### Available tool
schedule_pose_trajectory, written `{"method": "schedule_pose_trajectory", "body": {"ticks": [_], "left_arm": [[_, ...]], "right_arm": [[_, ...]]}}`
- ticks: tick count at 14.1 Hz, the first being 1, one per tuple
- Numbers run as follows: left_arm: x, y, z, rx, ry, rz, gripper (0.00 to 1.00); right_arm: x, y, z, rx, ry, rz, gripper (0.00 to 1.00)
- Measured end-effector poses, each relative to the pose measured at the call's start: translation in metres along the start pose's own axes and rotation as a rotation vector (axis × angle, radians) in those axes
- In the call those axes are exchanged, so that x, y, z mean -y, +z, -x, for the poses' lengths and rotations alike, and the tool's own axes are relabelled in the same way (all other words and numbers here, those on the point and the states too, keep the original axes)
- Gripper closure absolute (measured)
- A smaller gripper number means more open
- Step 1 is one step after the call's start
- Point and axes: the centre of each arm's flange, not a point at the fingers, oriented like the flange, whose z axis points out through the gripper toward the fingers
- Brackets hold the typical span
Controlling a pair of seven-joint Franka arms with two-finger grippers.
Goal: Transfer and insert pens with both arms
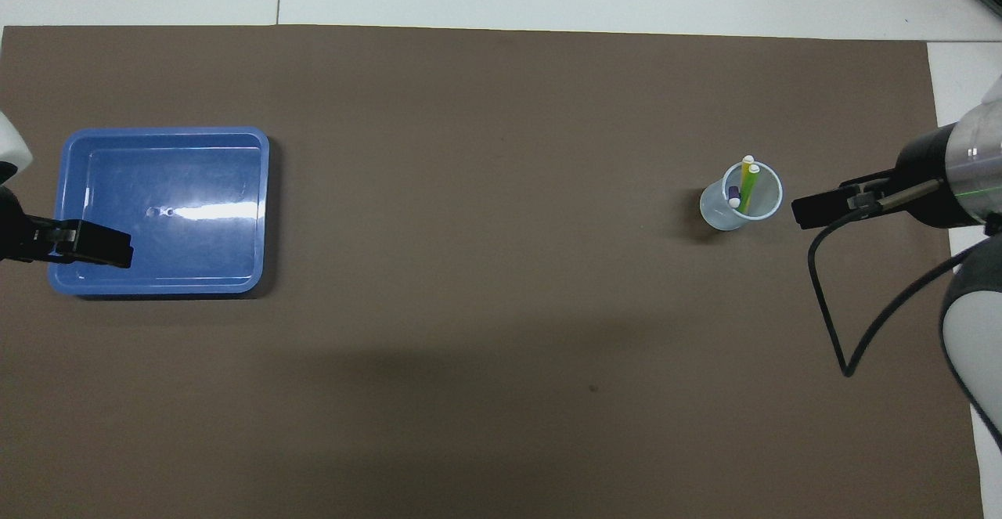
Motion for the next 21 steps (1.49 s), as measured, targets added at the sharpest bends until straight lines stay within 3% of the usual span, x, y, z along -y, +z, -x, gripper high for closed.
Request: {"method": "schedule_pose_trajectory", "body": {"ticks": [21], "left_arm": [[0.000,0.000,0.000,0.000,-0.001,0.000,0.00]], "right_arm": [[-0.016,0.004,0.002,0.011,0.028,0.000,0.00]]}}
